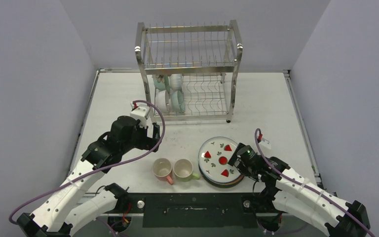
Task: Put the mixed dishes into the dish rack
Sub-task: Move the plate to the center of the board.
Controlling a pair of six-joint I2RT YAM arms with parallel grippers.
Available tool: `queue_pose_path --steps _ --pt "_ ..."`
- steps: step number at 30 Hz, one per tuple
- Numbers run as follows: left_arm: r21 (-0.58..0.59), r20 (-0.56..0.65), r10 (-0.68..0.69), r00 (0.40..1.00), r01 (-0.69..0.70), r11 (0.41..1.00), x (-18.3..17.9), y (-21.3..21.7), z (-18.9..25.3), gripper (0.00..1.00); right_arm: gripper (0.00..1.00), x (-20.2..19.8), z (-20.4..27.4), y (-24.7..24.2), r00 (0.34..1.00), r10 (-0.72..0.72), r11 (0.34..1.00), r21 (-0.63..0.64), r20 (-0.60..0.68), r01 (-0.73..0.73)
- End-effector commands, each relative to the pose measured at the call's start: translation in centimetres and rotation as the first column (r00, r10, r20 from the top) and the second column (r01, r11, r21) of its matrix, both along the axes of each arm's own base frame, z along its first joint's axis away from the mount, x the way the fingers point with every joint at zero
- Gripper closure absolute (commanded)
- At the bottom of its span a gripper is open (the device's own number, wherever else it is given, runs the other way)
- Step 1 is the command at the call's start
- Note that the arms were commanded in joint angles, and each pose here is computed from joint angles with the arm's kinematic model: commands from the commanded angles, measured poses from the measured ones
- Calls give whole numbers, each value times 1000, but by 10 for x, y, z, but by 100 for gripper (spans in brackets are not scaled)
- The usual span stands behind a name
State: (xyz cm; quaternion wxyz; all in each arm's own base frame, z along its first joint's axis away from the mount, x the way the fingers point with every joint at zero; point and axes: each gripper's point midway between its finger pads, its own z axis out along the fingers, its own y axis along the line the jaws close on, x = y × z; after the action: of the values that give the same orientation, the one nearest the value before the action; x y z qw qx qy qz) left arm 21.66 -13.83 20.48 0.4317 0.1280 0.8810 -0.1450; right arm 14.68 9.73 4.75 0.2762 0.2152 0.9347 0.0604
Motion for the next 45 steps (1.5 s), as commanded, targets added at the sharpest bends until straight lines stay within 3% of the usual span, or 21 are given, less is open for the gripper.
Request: queue_pose_path --steps 1,13,27,35,45 --pt "-43 39 -4 999 6 999 5 -5 12 3 0 -8 -16 9 998 -56 991 116 -33 60" --pt "-25 26 4 1000 -4 1000 8 -5 6 3 0 -4 -19 17 992 -124 967 227 0 120" --pt "-39 16 -8 1000 9 999 8 -10 6 3 7 33 -19 43 972 -217 918 357 86 173" --pt "-169 -29 -87 996 81 982 13 -45 19 3 10 70 -11 55 974 -134 959 272 183 81" --pt "-313 -143 -85 986 36 949 45 -91 -8 3 12 101 -25 78 980 22 963 260 196 -74"
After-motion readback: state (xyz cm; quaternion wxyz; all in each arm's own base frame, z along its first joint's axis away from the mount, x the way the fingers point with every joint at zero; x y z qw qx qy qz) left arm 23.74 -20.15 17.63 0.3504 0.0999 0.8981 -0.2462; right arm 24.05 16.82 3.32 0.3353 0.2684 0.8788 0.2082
